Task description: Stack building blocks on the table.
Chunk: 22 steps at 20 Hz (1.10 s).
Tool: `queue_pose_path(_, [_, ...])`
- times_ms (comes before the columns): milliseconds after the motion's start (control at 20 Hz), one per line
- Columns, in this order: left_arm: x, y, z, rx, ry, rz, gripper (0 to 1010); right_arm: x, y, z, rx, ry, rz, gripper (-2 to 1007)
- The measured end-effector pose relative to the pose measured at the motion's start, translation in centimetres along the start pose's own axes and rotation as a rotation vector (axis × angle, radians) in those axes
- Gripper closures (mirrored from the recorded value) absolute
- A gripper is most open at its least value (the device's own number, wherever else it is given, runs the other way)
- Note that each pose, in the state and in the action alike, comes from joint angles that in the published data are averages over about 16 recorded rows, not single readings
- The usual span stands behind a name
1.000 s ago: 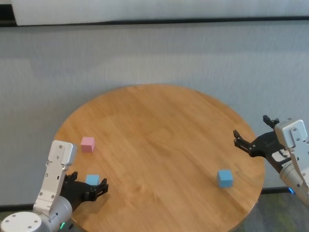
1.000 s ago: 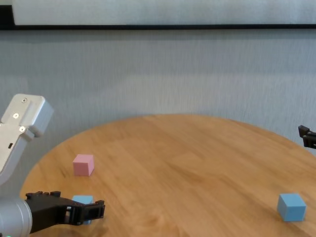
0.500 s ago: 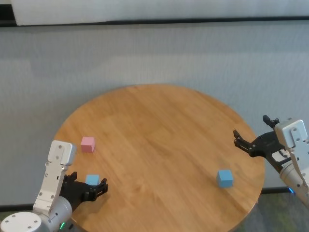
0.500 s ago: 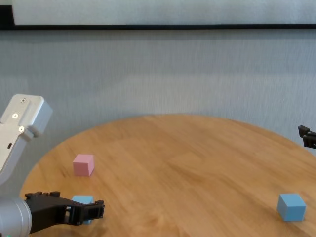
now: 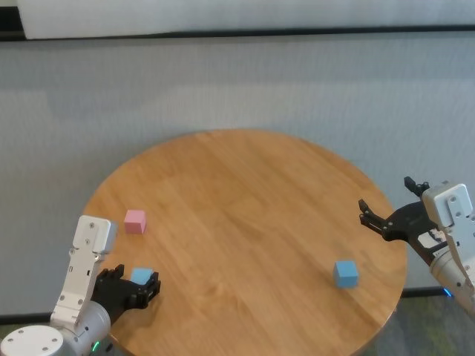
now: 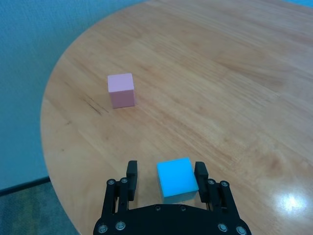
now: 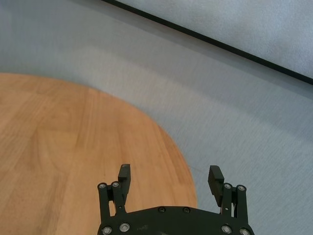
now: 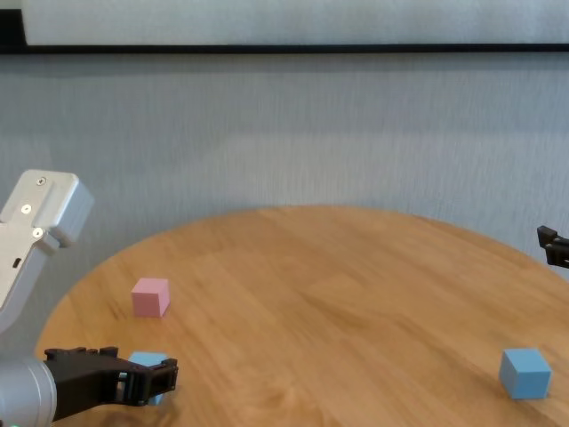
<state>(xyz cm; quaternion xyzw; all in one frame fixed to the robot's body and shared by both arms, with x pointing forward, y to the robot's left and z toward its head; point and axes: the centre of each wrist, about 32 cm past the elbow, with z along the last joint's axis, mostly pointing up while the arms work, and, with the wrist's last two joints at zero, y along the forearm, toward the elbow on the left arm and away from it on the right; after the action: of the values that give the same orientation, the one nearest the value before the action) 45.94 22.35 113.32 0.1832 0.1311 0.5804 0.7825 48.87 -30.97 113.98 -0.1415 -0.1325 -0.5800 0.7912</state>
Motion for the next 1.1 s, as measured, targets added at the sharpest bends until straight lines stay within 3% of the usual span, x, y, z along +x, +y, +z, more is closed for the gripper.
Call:
queue_pose_path(550, [0.01,0.02,0.0,0.0,0.001,0.0,538,0.0,0.0,0.0,0.0,0.0,0.0,0])
queue_pose_path(1100, [0.09,0.19,0.45,-0.034,-0.027,-0.028,608,0.0,0.0,0.0,0.0,0.0,0.0,0])
